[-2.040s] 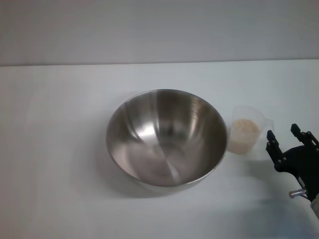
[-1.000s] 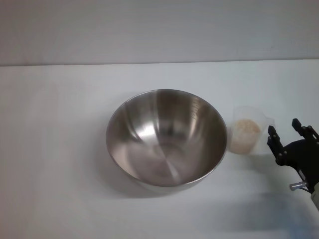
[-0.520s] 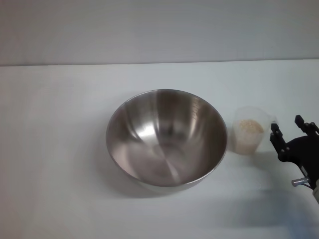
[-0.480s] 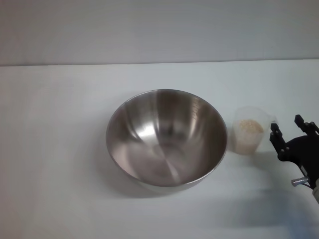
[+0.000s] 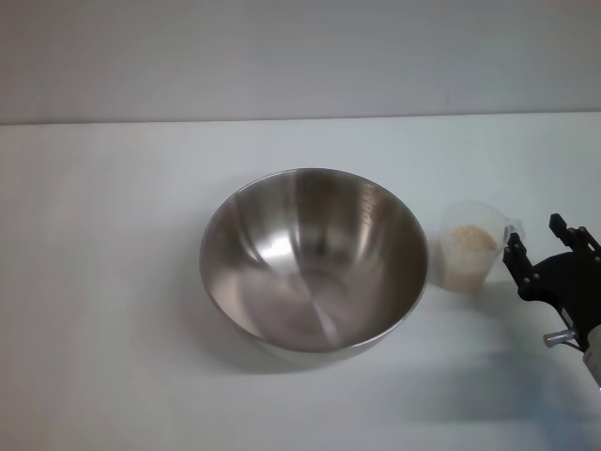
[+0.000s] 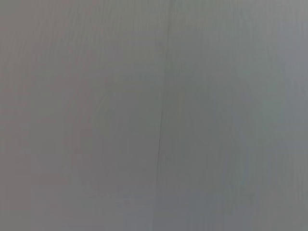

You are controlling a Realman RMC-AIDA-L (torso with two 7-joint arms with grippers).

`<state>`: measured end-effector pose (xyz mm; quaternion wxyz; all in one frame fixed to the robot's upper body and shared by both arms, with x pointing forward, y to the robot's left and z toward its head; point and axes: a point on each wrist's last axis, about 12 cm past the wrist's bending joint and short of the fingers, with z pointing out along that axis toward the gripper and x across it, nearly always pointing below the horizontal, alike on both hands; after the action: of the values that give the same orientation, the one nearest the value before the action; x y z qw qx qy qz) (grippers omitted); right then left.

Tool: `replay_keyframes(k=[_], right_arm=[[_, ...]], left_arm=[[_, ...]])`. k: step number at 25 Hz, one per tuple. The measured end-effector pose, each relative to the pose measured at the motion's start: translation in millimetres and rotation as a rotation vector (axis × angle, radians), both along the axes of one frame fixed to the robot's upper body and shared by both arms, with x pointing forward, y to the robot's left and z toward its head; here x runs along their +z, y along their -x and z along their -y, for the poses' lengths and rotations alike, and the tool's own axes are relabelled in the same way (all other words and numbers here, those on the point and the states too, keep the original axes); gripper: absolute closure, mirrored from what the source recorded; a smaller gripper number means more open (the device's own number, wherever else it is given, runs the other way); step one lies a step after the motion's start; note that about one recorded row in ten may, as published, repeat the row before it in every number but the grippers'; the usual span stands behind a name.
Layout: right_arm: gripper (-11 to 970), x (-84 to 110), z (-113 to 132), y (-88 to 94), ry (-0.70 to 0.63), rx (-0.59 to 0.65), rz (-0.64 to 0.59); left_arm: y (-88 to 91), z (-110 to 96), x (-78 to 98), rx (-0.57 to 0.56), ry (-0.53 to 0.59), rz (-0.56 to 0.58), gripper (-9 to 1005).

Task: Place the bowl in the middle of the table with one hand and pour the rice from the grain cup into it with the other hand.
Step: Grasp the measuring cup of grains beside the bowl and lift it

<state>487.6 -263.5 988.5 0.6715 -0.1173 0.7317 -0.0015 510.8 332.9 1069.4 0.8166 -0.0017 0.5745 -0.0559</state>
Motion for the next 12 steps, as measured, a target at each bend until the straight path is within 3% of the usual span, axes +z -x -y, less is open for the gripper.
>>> replay_keyframes(k=[12], right_arm=[[444,-0.3,1.2,-4.3,0.008,0.001,-0.012]], left_arm=[[1.0,-0.4,-0.4,0.001,0.0,0.0,544]])
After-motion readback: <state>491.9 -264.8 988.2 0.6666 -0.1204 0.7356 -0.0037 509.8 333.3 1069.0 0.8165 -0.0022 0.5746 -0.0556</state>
